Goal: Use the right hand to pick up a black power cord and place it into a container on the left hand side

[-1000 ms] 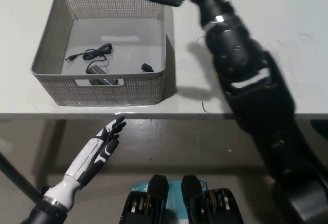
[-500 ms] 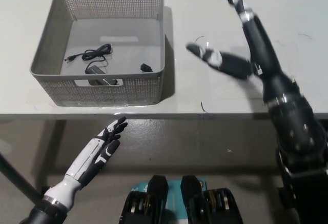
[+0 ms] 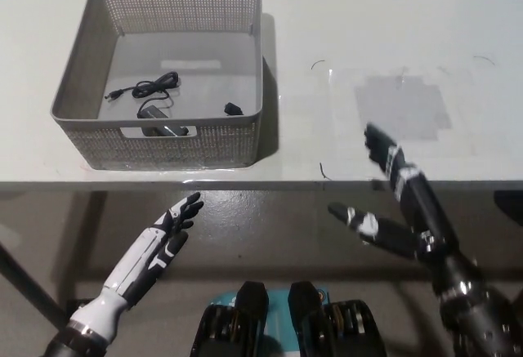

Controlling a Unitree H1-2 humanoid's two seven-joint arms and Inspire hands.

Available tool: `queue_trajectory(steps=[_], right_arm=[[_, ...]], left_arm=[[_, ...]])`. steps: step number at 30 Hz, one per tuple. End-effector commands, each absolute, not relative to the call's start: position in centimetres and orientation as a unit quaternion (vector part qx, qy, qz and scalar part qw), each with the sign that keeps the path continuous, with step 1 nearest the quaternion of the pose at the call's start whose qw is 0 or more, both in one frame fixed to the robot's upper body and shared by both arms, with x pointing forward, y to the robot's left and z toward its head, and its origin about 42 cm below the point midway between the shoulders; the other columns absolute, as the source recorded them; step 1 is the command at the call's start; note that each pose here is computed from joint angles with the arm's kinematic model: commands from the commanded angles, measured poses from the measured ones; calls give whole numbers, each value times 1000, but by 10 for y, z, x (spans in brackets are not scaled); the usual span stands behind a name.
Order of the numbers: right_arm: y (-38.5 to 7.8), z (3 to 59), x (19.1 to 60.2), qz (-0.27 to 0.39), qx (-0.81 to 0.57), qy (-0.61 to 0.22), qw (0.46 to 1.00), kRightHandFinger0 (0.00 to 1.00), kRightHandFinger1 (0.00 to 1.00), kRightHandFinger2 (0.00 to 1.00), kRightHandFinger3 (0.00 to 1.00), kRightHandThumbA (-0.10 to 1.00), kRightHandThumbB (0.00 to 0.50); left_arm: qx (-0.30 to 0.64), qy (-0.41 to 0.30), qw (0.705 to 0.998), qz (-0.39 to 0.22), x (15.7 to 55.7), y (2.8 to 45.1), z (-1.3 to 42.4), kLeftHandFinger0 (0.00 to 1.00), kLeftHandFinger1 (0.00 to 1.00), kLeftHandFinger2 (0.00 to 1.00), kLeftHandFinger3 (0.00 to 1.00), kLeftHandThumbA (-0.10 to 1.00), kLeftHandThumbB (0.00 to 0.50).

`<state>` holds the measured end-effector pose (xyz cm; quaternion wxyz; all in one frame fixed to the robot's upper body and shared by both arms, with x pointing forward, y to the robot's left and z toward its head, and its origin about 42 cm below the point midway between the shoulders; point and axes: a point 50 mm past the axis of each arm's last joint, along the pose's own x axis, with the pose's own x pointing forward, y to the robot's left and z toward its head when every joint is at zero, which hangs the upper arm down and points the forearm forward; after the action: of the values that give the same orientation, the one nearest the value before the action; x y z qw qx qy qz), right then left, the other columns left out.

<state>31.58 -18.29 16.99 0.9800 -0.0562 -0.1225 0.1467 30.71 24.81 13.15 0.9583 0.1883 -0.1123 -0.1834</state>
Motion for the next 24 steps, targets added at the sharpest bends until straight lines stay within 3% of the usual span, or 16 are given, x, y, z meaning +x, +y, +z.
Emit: queue_trajectory(steps=[1,20,24], right_arm=[[-173,157,298,191,12,-149,970,1000,1000,1000,1000,1000,271],[-189,83,263,203,14,-83,976,1000,1000,1000,1000,1000,295],[-189,81,262,202,16,-78,976,1000,1000,1000,1000,1000,301]], left_arm=[[180,-138,957,-182,302,247,134,1000,1000,1000,1000,1000,335],[149,-101,971,-158,266,255,96,1000,1000,1000,1000,994,324],[144,-94,973,-155,261,257,93,1000,1000,1000,1000,997,347]])
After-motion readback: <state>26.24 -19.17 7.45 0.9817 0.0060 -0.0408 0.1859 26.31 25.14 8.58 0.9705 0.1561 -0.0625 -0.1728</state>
